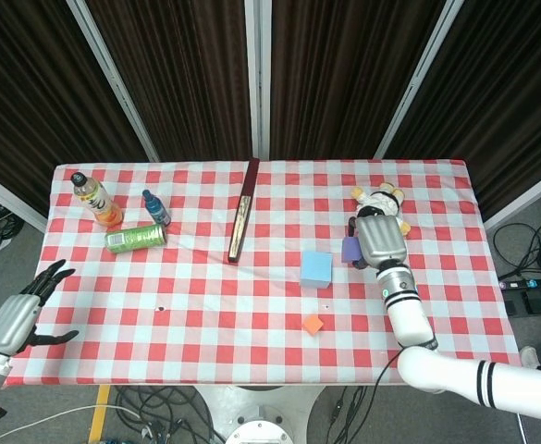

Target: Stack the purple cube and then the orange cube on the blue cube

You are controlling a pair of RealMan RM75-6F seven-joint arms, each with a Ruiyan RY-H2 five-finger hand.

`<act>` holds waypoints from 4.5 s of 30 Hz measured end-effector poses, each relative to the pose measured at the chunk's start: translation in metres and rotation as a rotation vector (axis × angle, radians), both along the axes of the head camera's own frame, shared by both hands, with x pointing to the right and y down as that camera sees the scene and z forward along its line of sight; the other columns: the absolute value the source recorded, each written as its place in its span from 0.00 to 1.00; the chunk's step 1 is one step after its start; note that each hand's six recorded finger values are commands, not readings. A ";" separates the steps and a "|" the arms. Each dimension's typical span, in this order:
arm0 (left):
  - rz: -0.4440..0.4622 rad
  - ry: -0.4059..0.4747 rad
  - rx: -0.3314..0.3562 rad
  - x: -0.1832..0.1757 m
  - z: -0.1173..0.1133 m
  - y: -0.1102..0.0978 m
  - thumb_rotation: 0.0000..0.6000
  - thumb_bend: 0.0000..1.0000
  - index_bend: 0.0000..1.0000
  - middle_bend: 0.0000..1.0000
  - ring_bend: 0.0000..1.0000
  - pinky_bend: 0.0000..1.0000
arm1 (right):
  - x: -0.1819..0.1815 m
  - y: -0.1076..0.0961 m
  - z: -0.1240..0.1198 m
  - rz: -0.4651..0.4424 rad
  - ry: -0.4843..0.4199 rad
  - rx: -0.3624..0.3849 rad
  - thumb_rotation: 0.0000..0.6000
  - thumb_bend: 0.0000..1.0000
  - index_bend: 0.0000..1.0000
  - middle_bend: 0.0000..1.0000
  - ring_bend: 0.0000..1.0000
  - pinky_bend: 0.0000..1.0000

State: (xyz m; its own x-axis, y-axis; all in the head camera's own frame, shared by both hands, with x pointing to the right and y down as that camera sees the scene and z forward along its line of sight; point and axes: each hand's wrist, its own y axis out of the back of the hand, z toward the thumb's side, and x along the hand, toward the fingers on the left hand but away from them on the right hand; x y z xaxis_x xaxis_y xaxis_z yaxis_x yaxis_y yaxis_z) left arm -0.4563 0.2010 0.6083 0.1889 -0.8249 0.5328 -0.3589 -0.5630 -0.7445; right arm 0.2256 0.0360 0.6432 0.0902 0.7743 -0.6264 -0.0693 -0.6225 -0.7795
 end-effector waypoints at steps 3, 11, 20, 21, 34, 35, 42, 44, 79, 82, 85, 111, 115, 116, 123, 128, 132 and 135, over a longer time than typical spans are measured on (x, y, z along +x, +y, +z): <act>-0.003 0.003 -0.002 -0.001 0.000 0.000 1.00 0.00 0.16 0.11 0.10 0.25 | -0.012 0.002 0.009 -0.004 -0.020 -0.028 1.00 0.01 0.59 1.00 0.95 0.83; -0.016 0.008 -0.002 -0.009 -0.003 0.002 1.00 0.00 0.16 0.11 0.10 0.25 | -0.041 0.011 0.019 -0.039 -0.047 -0.064 1.00 0.01 0.59 1.00 0.95 0.83; -0.017 0.010 0.003 -0.014 -0.006 0.003 1.00 0.00 0.16 0.11 0.10 0.25 | -0.057 0.015 0.023 -0.065 -0.047 -0.080 1.00 0.00 0.59 1.00 0.95 0.83; -0.017 0.010 0.003 -0.014 -0.006 0.004 1.00 0.00 0.16 0.11 0.10 0.25 | -0.058 0.015 0.024 -0.062 -0.045 -0.081 1.00 0.00 0.59 1.00 0.95 0.83; -0.015 0.014 0.004 -0.010 -0.003 -0.001 1.00 0.00 0.16 0.11 0.10 0.25 | -0.060 0.018 0.031 -0.027 -0.046 -0.078 1.00 0.01 0.59 1.00 0.95 0.83; -0.017 0.013 0.005 -0.010 -0.003 -0.001 1.00 0.00 0.16 0.11 0.10 0.25 | -0.060 0.018 0.031 -0.026 -0.046 -0.077 1.00 0.01 0.59 1.00 0.95 0.83; -0.018 0.014 0.001 -0.010 -0.002 -0.001 1.00 0.00 0.16 0.11 0.10 0.25 | -0.057 0.019 0.031 -0.011 -0.036 -0.077 1.00 0.00 0.59 1.00 0.95 0.83; -0.018 0.013 0.002 -0.010 -0.002 -0.001 1.00 0.00 0.16 0.11 0.10 0.25 | -0.056 0.020 0.031 -0.009 -0.036 -0.077 1.00 0.00 0.59 1.00 0.95 0.83; -0.013 0.014 0.007 -0.009 -0.003 -0.001 1.00 0.00 0.16 0.11 0.10 0.25 | -0.059 0.019 0.031 -0.004 -0.045 -0.084 1.00 0.00 0.40 1.00 0.95 0.83; -0.010 0.016 0.008 -0.008 -0.004 -0.002 1.00 0.00 0.16 0.11 0.10 0.25 | -0.060 0.018 0.023 -0.008 -0.053 -0.072 1.00 0.00 0.39 1.00 0.95 0.83; -0.008 0.020 0.013 -0.007 -0.005 -0.002 1.00 0.00 0.16 0.11 0.10 0.25 | -0.059 0.018 0.010 -0.019 -0.054 -0.054 1.00 0.00 0.38 1.00 0.95 0.83; 0.039 -0.050 0.055 0.000 -0.003 -0.005 1.00 0.00 0.16 0.11 0.10 0.25 | -0.056 0.085 -0.032 -0.572 -0.051 -0.145 1.00 0.04 0.39 1.00 0.95 0.83; 0.041 -0.078 0.069 -0.003 -0.002 -0.006 1.00 0.00 0.16 0.11 0.10 0.25 | -0.061 0.093 -0.019 -0.614 -0.043 -0.182 1.00 0.04 0.39 1.00 0.95 0.83; 0.043 -0.084 0.073 -0.004 -0.002 -0.006 1.00 0.00 0.16 0.11 0.10 0.25 | -0.061 0.094 -0.015 -0.617 -0.037 -0.193 1.00 0.04 0.39 1.00 0.95 0.83; 0.049 -0.127 0.099 -0.008 0.000 -0.006 1.00 0.00 0.16 0.11 0.10 0.24 | -0.064 0.102 0.003 -0.641 -0.028 -0.212 1.00 0.04 0.40 1.00 0.95 0.83; 0.053 -0.149 0.110 -0.010 0.002 -0.007 1.00 0.00 0.16 0.11 0.10 0.24 | -0.061 0.108 0.014 -0.651 -0.014 -0.236 1.00 0.04 0.40 1.00 0.95 0.83; 0.049 -0.169 0.117 -0.013 0.002 -0.007 1.00 0.00 0.16 0.11 0.10 0.24 | -0.060 0.113 0.023 -0.653 -0.010 -0.256 1.00 0.04 0.40 1.00 0.95 0.83; 0.043 -0.189 0.120 -0.015 0.004 -0.007 1.00 0.00 0.16 0.11 0.10 0.24 | -0.061 0.117 0.028 -0.663 -0.005 -0.261 1.00 0.04 0.40 1.00 0.95 0.83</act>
